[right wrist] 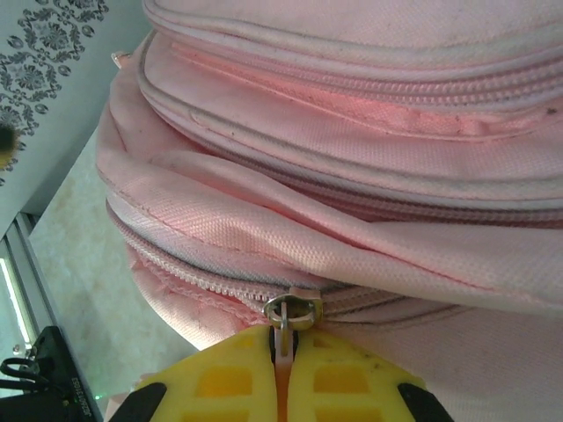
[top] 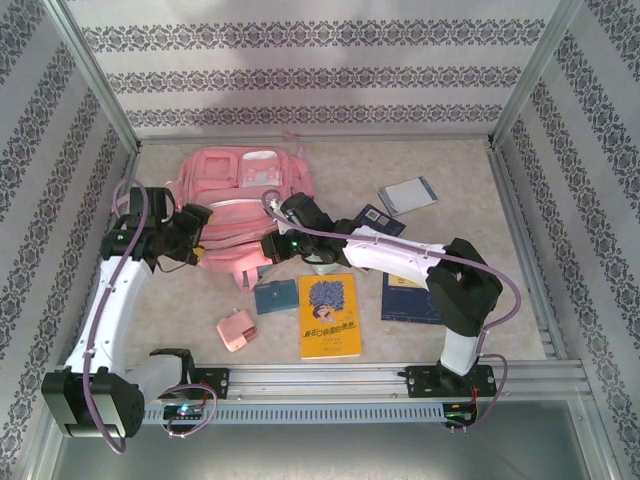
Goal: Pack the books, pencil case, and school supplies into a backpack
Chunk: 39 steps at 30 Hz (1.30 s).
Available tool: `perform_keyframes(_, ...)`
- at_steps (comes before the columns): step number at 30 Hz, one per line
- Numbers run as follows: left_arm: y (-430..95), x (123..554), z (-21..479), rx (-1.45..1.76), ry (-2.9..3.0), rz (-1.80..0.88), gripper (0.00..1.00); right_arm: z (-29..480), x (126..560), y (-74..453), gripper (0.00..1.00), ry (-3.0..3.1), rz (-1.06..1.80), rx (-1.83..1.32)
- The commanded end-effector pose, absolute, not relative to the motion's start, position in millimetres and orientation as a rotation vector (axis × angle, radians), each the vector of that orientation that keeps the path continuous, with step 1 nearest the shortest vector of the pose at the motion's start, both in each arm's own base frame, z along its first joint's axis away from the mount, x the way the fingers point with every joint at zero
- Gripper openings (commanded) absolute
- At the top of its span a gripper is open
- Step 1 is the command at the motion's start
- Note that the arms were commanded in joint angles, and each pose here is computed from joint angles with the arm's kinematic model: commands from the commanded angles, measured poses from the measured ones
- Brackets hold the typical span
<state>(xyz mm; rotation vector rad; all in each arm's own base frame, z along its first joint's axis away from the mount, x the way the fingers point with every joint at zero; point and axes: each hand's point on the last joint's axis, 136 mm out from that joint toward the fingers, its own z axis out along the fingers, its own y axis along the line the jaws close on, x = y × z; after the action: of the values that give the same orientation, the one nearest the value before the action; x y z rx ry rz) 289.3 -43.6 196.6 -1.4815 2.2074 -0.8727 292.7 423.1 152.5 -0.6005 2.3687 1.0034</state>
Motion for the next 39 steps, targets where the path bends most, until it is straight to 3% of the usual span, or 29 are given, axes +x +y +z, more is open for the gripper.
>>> perform_keyframes(1, -66, 294, 194, -1.535, 2.193, -1.016, 0.74, 165, 302, 436, 0.00, 2.290, 1.058, -0.554)
perform_keyframes(18, -100, 312, 173, -1.526, 2.274, -0.987, 0.67, 149, 302, 437, 0.00, 2.307, 0.993, -0.586)
perform_keyframes(27, -101, 341, 164, -1.487, 2.292, -0.956, 0.37, 146, 301, 438, 0.00, 2.317, 0.989, -0.586)
perform_keyframes(33, -95, 344, 175, -1.453, 2.287, -0.894, 0.00, 146, 304, 430, 0.00, 2.314, 0.927, -0.592)
perform_keyframes(39, -82, 350, 218, -1.343, 2.228, -0.830, 0.00, 147, 313, 413, 0.00, 2.325, 0.911, -0.595)
